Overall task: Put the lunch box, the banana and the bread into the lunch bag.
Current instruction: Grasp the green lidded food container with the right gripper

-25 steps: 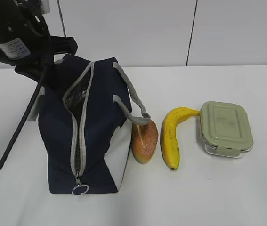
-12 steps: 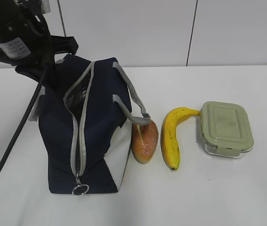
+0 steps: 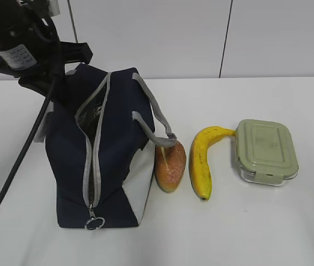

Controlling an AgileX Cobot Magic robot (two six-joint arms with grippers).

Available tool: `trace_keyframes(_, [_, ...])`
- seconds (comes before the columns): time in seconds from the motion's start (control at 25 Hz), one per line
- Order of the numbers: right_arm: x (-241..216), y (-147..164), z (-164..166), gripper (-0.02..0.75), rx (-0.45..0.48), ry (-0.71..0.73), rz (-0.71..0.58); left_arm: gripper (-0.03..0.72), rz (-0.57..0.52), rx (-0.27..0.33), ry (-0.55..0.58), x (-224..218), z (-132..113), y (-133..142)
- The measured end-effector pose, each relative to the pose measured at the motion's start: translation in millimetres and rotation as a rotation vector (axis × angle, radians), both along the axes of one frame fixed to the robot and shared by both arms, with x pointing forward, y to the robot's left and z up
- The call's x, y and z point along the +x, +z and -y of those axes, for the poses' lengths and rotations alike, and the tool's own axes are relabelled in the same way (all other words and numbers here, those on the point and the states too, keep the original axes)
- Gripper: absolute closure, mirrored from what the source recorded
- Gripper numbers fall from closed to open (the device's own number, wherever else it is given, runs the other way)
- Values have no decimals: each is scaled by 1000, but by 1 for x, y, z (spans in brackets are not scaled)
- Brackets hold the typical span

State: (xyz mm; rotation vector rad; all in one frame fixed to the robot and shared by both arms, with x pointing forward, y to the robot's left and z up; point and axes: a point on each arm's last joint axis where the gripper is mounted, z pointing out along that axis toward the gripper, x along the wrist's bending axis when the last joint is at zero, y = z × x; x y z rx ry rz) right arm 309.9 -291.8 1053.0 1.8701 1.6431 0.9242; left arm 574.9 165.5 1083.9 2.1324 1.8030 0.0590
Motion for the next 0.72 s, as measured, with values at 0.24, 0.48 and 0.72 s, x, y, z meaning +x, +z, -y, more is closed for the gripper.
trace_keyframes(0.24, [55,-19,-2,169,45,55,-183,688,5,-2,1,0,0,0])
trace_keyframes(0.48, [118,-22,-3,169,97,177,-266,688,7,-2,1,1,0,0])
trace_keyframes(0.72, [169,-29,14,169,230,200,-241,688,7,-2,1,1,0,0])
